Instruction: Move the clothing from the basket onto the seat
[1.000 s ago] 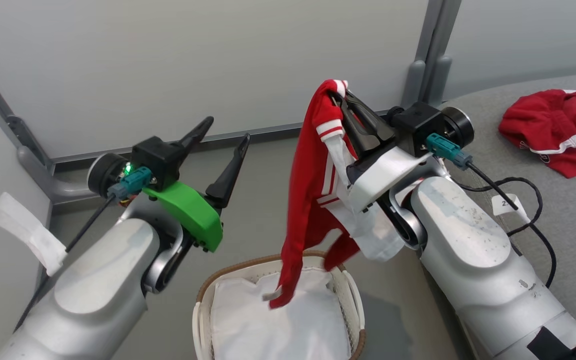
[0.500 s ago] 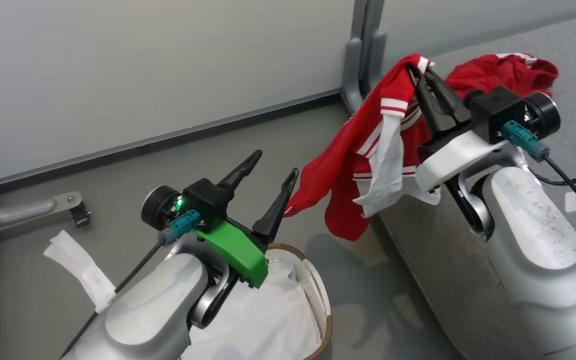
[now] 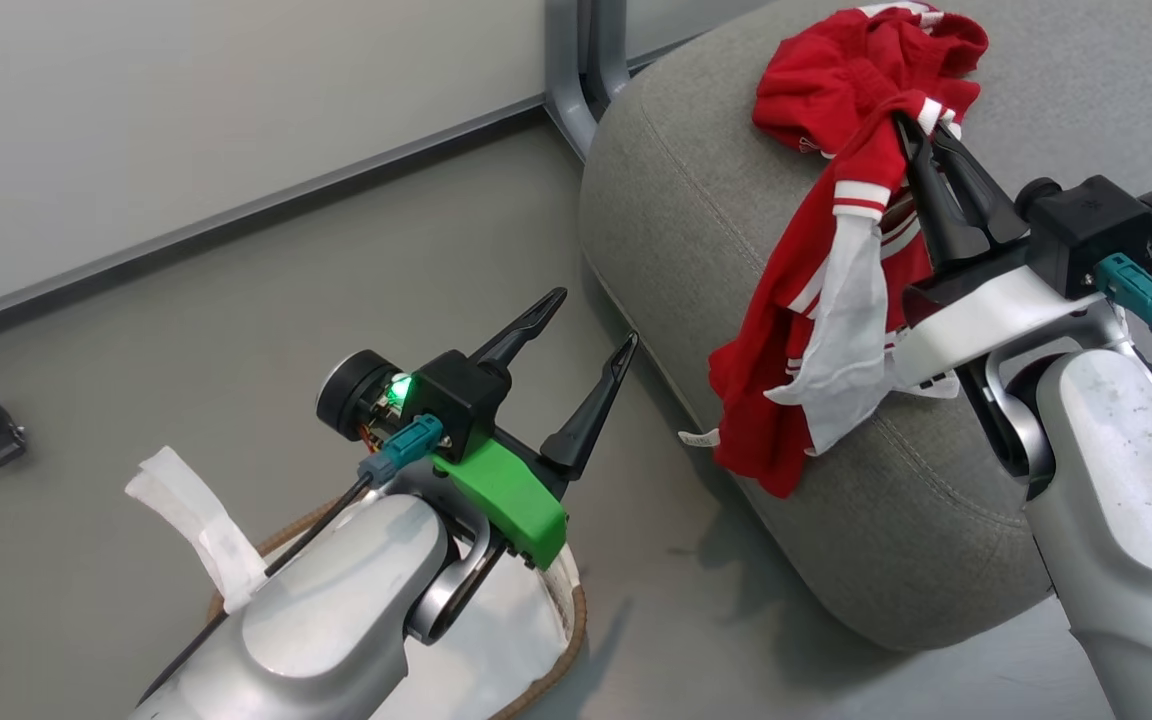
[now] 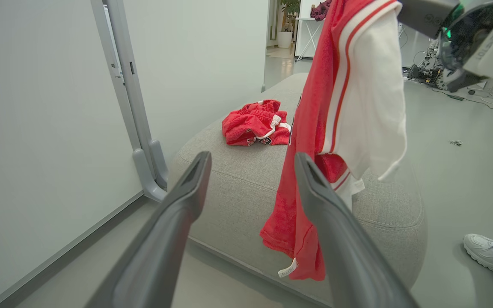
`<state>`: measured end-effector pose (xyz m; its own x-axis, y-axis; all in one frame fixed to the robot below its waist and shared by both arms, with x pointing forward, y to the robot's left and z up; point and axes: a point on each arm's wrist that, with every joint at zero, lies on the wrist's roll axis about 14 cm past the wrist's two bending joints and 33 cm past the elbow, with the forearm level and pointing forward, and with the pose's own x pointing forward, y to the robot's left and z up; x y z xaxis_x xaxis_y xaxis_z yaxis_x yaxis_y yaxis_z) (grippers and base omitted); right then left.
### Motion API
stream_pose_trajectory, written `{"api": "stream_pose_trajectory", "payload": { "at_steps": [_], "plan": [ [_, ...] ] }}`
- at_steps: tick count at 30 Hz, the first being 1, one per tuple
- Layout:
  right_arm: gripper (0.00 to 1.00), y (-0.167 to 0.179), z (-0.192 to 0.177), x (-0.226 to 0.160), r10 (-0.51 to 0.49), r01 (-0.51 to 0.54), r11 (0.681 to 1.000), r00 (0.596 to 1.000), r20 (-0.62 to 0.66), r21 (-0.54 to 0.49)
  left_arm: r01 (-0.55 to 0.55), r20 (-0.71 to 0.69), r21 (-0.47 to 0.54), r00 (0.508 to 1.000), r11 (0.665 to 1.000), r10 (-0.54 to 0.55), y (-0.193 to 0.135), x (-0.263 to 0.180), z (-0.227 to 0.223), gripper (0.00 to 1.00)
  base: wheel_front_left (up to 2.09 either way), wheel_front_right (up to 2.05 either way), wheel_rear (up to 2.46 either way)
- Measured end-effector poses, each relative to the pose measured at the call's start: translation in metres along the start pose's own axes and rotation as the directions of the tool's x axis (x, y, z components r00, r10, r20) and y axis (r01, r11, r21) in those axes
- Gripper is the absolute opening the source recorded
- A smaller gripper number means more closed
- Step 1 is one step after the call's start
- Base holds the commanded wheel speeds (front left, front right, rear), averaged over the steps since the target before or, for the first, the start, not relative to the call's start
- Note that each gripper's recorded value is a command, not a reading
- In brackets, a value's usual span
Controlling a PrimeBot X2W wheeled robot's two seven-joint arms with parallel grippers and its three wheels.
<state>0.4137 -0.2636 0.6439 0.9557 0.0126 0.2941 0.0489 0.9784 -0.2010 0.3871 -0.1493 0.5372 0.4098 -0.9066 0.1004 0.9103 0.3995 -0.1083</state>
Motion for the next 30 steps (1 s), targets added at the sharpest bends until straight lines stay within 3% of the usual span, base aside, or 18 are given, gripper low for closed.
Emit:
{"api": "stream_pose_trajectory", "payload": {
  "at_steps": [7,11,23,30],
  "plan": [
    [0.00,-0.010,-0.027,-0.003,-0.022,0.020,1.000,0.997,-0.080,-0.020,0.048,-0.018,-0.048,0.999,0.998,-0.049,-0.007,0.010,-0.020,1.00,0.00,0.00,0.00],
    [0.00,-0.014,-0.025,0.015,-0.001,-0.003,0.999,0.997,-0.080,-0.054,0.068,-0.020,-0.063,0.997,0.996,-0.070,-0.014,0.010,-0.025,1.00,0.00,0.00,0.00],
    [0.00,-0.080,0.081,0.123,-0.050,0.070,0.967,0.995,0.086,-0.243,0.039,-0.021,-0.072,0.999,0.997,-0.040,-0.002,-0.009,-0.032,1.00,0.00,0.00,0.00],
    [0.00,-0.134,0.113,0.159,-0.184,0.215,0.932,0.974,0.131,-0.293,0.033,0.001,-0.052,0.999,0.998,-0.033,0.012,-0.011,-0.029,1.00,0.00,0.00,0.00]
  ]
}}
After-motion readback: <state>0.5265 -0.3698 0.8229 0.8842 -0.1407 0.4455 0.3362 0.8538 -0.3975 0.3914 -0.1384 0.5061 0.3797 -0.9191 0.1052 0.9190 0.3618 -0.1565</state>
